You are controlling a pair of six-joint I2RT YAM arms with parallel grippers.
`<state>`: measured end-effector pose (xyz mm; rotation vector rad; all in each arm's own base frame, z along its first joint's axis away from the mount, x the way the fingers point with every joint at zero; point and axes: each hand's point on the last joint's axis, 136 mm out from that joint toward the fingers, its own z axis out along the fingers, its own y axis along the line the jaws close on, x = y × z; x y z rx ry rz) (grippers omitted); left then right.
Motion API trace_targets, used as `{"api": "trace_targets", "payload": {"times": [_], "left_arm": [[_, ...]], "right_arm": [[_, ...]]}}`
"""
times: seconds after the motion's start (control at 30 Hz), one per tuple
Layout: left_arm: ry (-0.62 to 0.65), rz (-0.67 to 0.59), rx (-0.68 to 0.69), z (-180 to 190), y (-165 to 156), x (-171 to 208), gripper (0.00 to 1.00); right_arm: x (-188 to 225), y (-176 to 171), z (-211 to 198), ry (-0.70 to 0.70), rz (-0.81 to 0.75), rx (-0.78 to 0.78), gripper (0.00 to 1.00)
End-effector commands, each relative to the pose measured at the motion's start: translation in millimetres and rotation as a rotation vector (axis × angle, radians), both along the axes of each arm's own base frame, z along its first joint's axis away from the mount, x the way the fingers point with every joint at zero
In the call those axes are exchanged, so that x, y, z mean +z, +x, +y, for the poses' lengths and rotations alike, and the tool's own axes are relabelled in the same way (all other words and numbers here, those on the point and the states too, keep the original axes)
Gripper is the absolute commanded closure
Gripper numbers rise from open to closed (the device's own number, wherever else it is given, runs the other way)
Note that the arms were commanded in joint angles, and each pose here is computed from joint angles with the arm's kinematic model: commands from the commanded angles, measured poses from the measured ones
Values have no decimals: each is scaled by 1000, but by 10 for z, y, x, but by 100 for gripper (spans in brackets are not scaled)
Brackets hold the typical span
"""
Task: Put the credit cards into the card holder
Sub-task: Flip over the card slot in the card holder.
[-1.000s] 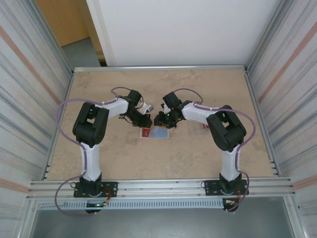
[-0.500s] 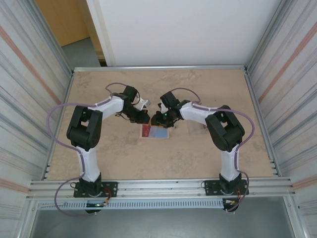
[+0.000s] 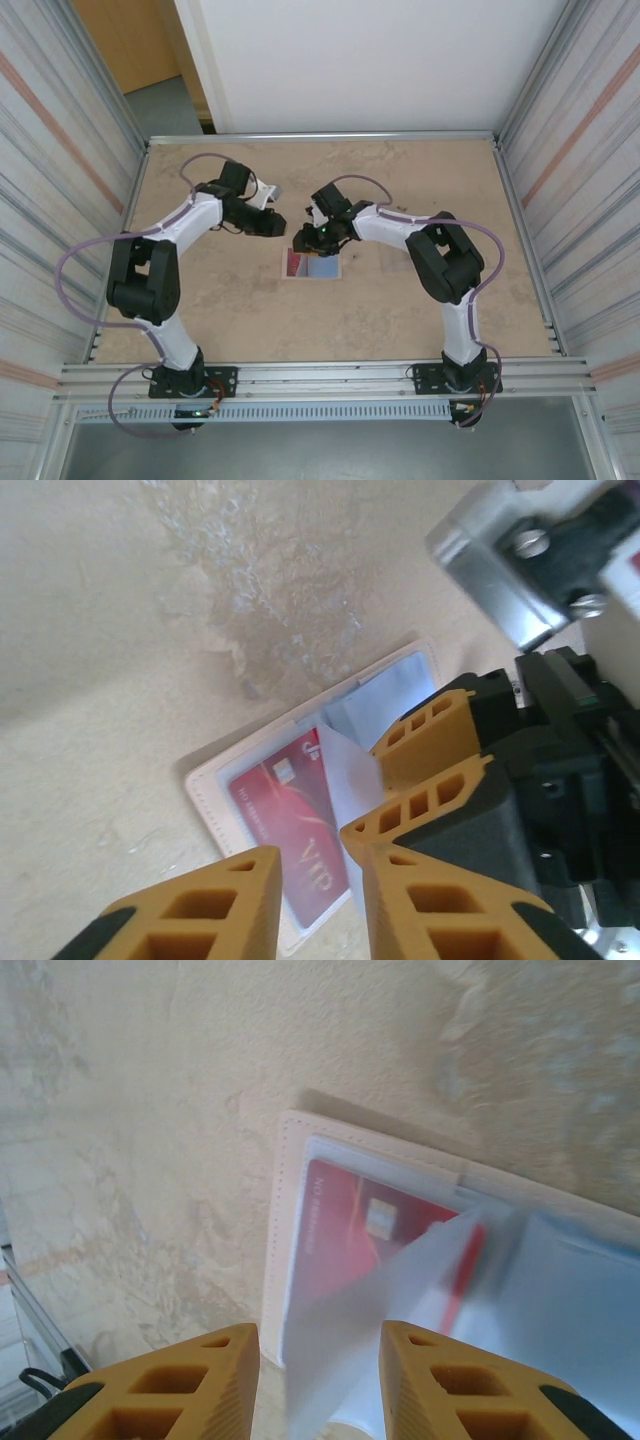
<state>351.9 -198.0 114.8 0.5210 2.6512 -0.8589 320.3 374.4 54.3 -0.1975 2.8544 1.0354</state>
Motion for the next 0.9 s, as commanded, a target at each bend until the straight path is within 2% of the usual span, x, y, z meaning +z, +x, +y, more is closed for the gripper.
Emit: {"api": "trace_targets", "payload": {"times": [0.0,0.17,0.33,0.43,0.5,0.67,0.77,0.87], "left_arm": [[55,-98,-33,99,-43,134,67],[95,-173,-61,173,-79,210,62],[133,-191,-90,217,-118,118,62],[172,-200,-128,192,-151,34,62],[209,-213,-170,145,-185,-25,65],[256,-202,-224,28,-221,-203,81],[266,-176,-255,-80,-253,-309,88],[300,-160,-324,-237,-332,-449,90]], "right_arm": [[-18,-20,139,24,17,26,64],[-103,9,217,28,30,37,64],[-233,43,201,6,47,33,64],[-178,62,145,10,39,26,64],[-40,77,91,20,13,22,64],[356,102,-219,13,-61,-1,63],[530,56,-518,-47,-105,-9,62],[628,-11,-864,-126,-119,-12,61]]}}
